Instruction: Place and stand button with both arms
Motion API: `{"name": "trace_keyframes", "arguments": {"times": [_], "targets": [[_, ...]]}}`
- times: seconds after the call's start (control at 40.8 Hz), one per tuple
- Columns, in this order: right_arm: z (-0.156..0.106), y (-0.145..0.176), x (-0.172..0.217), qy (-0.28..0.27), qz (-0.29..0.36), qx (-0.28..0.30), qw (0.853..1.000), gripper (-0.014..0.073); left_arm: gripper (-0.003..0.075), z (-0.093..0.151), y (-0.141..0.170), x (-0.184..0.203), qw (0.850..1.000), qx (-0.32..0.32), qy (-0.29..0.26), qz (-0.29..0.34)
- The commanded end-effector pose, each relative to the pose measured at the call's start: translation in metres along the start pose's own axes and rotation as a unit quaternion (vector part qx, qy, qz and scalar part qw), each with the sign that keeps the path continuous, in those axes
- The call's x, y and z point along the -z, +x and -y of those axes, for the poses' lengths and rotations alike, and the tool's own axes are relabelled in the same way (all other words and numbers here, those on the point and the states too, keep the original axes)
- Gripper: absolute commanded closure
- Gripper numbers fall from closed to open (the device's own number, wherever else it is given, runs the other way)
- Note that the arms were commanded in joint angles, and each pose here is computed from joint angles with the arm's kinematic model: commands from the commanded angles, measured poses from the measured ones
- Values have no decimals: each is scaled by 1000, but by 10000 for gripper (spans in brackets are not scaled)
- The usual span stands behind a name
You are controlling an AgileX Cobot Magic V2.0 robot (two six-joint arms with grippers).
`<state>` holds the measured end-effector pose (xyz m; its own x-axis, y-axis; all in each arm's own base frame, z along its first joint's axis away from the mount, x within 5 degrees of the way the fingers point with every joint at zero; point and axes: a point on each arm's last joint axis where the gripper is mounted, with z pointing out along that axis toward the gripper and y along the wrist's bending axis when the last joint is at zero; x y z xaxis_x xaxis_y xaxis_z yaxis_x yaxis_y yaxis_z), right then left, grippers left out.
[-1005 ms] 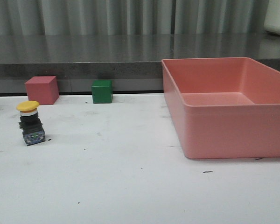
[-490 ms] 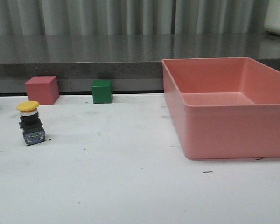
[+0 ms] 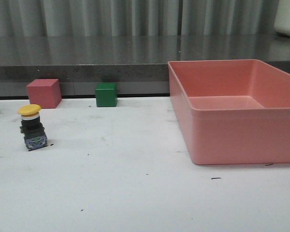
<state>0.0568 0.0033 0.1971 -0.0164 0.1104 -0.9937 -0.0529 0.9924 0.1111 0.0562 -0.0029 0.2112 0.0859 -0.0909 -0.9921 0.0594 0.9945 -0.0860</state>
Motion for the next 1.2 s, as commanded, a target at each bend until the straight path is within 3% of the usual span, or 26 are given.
{"name": "trace_keyframes", "arguments": {"times": [0.0, 0.196, 1.177], "targets": [[0, -11, 2, -1, 60, 6, 998, 664, 740, 0, -3, 2, 999, 8, 4, 41], [-1, -15, 3, -1, 83, 6, 996, 664, 740, 0, -3, 2, 999, 8, 4, 41], [-1, -15, 3, -1, 83, 6, 997, 664, 740, 0, -3, 2, 999, 8, 4, 41]]}}
